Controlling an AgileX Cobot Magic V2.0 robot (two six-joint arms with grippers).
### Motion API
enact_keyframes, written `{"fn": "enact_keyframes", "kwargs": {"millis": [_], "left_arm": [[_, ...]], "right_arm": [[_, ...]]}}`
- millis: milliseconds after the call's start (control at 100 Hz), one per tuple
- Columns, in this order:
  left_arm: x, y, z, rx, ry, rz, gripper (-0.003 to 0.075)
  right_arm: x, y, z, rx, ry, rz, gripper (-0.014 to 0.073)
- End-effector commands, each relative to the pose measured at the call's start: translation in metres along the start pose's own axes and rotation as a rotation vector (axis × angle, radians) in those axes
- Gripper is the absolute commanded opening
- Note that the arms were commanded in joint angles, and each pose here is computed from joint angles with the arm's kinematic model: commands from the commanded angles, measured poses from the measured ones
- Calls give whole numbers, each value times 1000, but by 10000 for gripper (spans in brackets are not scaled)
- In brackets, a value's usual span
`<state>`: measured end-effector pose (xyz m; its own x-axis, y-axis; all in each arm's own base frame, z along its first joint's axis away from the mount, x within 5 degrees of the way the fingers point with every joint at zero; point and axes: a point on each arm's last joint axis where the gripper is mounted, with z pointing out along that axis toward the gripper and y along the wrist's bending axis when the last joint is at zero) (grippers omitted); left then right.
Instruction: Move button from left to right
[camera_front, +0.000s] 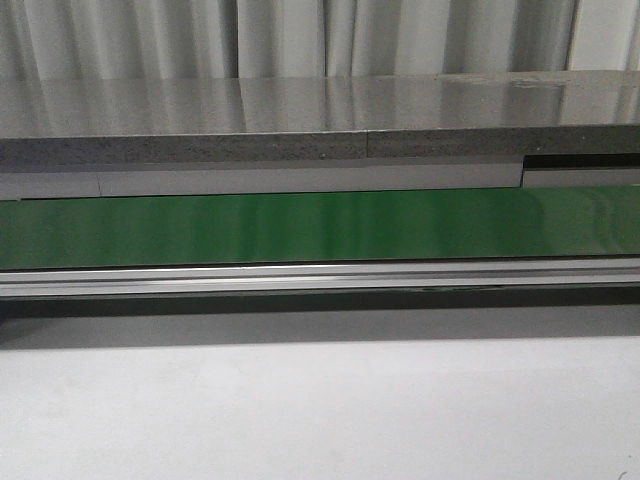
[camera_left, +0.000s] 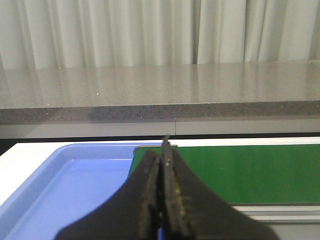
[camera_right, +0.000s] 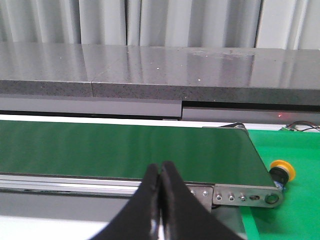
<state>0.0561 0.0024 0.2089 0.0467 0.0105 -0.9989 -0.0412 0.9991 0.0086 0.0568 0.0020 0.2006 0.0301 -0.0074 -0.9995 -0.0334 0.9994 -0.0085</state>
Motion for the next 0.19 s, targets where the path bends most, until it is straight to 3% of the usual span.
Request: {"fn": "enact_keyframes", "kwargs": {"millis": [0, 180], "left_arm": [[7, 0, -1, 4, -57, -14, -21], [7, 0, -1, 4, -57, -14, -21]], "right_arm": [[-14, -1, -3, 6, -114, -8, -89], [-14, -1, -3, 6, -114, -8, -89]]}}
